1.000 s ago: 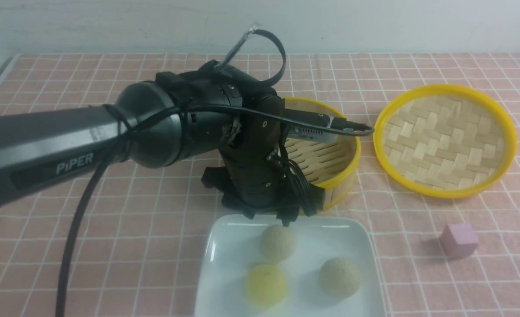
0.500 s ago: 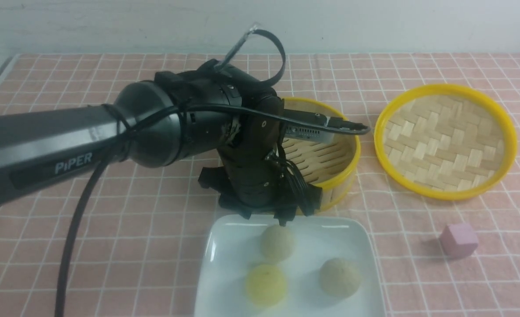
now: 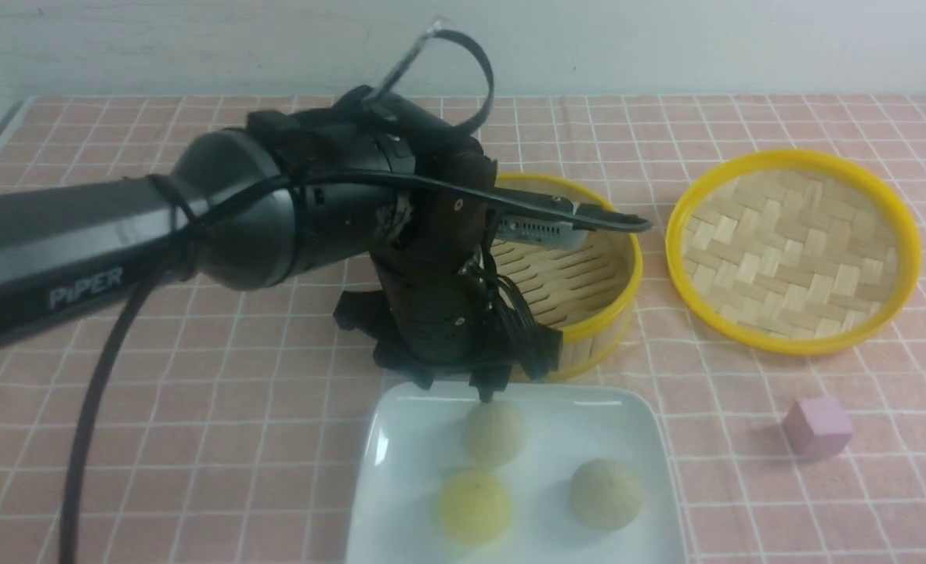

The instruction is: Put the steamed buns into the plate on the pink tablecloth.

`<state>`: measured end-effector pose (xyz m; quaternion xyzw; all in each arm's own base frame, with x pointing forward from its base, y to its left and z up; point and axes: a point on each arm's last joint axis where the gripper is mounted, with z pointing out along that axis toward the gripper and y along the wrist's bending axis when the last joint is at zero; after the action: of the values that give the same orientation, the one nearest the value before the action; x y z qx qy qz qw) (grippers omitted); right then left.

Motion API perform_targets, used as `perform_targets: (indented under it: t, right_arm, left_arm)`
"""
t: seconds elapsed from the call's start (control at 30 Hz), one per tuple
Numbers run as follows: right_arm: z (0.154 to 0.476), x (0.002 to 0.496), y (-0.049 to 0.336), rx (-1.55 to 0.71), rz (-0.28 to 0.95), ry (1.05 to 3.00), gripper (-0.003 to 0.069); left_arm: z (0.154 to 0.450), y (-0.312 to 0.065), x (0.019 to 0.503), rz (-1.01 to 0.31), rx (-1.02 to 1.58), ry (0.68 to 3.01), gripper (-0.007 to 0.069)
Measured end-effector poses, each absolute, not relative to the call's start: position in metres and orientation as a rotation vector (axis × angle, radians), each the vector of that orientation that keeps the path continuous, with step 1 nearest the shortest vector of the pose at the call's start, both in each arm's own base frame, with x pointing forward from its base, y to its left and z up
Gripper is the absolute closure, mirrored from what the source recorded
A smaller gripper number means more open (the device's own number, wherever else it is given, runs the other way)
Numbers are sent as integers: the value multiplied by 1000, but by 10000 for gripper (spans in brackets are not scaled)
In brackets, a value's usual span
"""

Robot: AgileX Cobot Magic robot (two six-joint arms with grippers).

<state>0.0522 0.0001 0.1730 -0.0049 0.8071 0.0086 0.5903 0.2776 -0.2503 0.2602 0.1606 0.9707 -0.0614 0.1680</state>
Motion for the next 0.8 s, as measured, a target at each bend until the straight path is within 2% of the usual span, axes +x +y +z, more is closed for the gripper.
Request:
perform_targets:
  t: [0.07, 0.1, 0.27, 0.33, 0.37, 0.47, 0.57, 0.7, 0.8]
  right_arm:
    - [173, 52, 0, -11, 20, 1881, 627]
    - [173, 52, 0, -10, 19, 1881, 626]
    - [173, 52, 0, -12, 16, 1883, 617]
    - [173, 52, 0, -12, 16, 1883, 616]
    - [173, 52, 0, -12, 16, 1883, 615]
    - [173, 52, 0, -12, 16, 1883, 610]
    - [173, 52, 0, -12, 16, 1884, 607]
    - [173, 52, 0, -10, 15, 1884, 599]
    - [173, 52, 0, -9, 14, 1884, 596]
  left_arm:
    - [275, -244, 272, -178, 453, 2744, 294]
    - [277, -243, 271, -180, 452, 2742, 294]
    - [336, -206, 240, -115, 448, 2687, 507]
    - [353, -193, 229, -99, 458, 2660, 547]
    - [373, -177, 215, -107, 467, 2607, 590]
    - [400, -142, 176, -180, 458, 2513, 622]
    - [396, -111, 135, -349, 445, 2400, 625]
    - [380, -84, 98, -622, 388, 2049, 625]
    - [362, -72, 82, -735, 334, 1883, 625]
